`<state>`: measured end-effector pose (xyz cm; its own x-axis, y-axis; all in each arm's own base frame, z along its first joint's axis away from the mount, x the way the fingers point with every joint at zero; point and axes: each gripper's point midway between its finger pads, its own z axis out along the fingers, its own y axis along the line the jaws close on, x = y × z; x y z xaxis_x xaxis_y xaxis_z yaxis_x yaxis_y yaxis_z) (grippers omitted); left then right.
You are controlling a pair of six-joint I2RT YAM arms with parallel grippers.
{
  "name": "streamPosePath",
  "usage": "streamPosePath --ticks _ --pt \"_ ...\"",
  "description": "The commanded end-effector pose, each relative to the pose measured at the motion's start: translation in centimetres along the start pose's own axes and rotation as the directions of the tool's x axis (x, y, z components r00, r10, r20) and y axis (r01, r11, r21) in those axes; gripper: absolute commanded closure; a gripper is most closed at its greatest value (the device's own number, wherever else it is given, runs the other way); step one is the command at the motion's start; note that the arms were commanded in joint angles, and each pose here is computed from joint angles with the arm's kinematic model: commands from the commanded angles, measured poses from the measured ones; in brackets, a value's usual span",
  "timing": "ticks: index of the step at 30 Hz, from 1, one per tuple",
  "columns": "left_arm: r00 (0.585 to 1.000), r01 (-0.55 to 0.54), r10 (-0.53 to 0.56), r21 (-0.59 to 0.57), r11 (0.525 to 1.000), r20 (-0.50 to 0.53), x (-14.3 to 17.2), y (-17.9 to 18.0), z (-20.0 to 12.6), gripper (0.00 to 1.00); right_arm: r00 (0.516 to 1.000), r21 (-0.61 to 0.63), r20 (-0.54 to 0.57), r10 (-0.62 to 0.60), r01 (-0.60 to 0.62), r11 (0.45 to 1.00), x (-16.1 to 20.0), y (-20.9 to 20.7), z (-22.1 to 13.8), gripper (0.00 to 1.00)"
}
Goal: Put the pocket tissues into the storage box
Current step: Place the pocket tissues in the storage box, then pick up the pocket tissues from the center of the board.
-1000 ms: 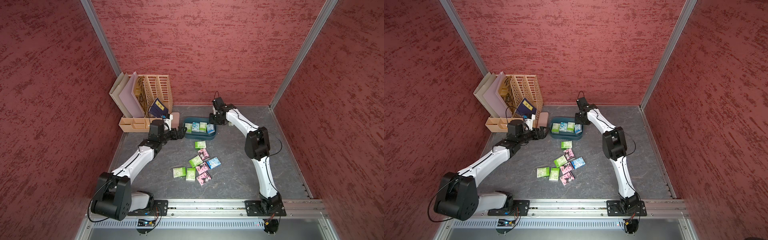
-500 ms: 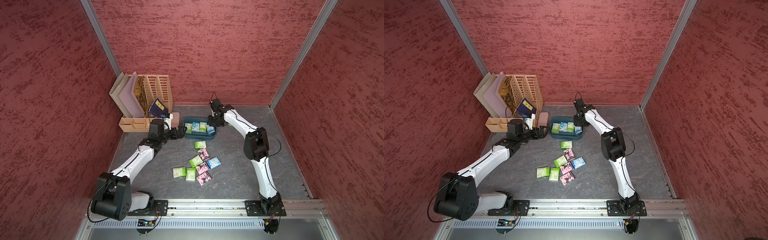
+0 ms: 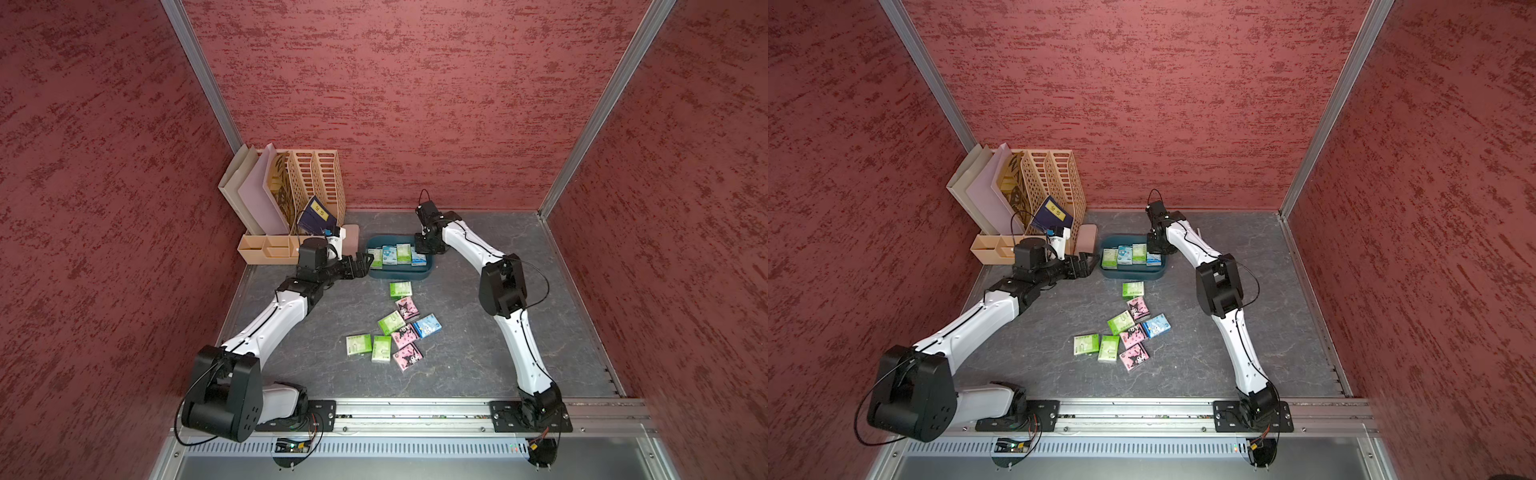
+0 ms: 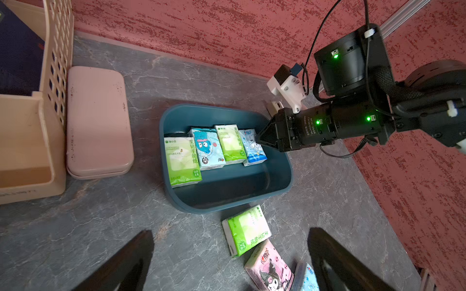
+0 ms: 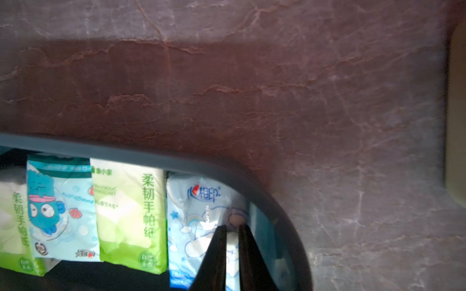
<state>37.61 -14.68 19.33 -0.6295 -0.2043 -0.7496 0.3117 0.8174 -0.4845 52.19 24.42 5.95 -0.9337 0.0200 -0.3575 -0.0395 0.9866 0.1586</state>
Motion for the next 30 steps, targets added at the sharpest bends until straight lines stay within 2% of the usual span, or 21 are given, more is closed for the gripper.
streamPosePath --ticks 1,5,9,13,15,18,20,30 --pt "1.0 -0.02 0.02 0.023 1.0 -0.006 -0.4 -0.5 -0.4 0.0 0.997 -0.033 0.073 0.002 0.0 0.999 -1.7 0.9 -2.0 0.81" --pt "0.999 0.005 -0.004 0.029 1.0 -0.047 0.2 -0.6 -0.3 0.0 0.982 -0.091 0.187 -0.008 0.025 0.995 -3.6 2.1 -6.4 0.72" --pt "0.991 0.036 -0.033 0.021 0.999 -0.132 1.3 -0.5 0.3 0.0 0.953 -0.162 0.303 -0.021 0.073 0.984 -4.8 3.3 -11.8 0.65" --pt "0.971 0.063 -0.05 0.048 0.997 -0.234 3.4 -1.0 1.2 0.0 0.922 -0.217 0.388 -0.008 0.1 0.971 -4.2 3.4 -15.9 0.59" --pt "0.957 0.024 -0.003 0.07 0.997 -0.289 5.3 -1.9 1.9 0.0 0.91 -0.235 0.414 -0.009 0.117 0.965 -3.2 3.2 -17.5 0.57" --pt "0.929 -0.074 0.077 0.023 0.997 -0.361 7.9 -1.7 3.0 0.0 0.907 -0.251 0.421 -0.007 0.123 0.96 -1.5 2.6 -18.8 0.56" --pt "0.913 -0.104 0.093 -0.005 0.995 -0.396 9.0 -1.3 3.7 0.0 0.91 -0.267 0.414 -0.006 0.128 0.955 -0.2 2.3 -19.4 0.56" --pt "0.88 -0.036 -0.006 -0.081 0.996 -0.476 11.4 -0.3 7.2 0.04 0.933 -0.252 0.359 -0.009 0.106 0.962 5.0 -0.3 -18.6 0.56"
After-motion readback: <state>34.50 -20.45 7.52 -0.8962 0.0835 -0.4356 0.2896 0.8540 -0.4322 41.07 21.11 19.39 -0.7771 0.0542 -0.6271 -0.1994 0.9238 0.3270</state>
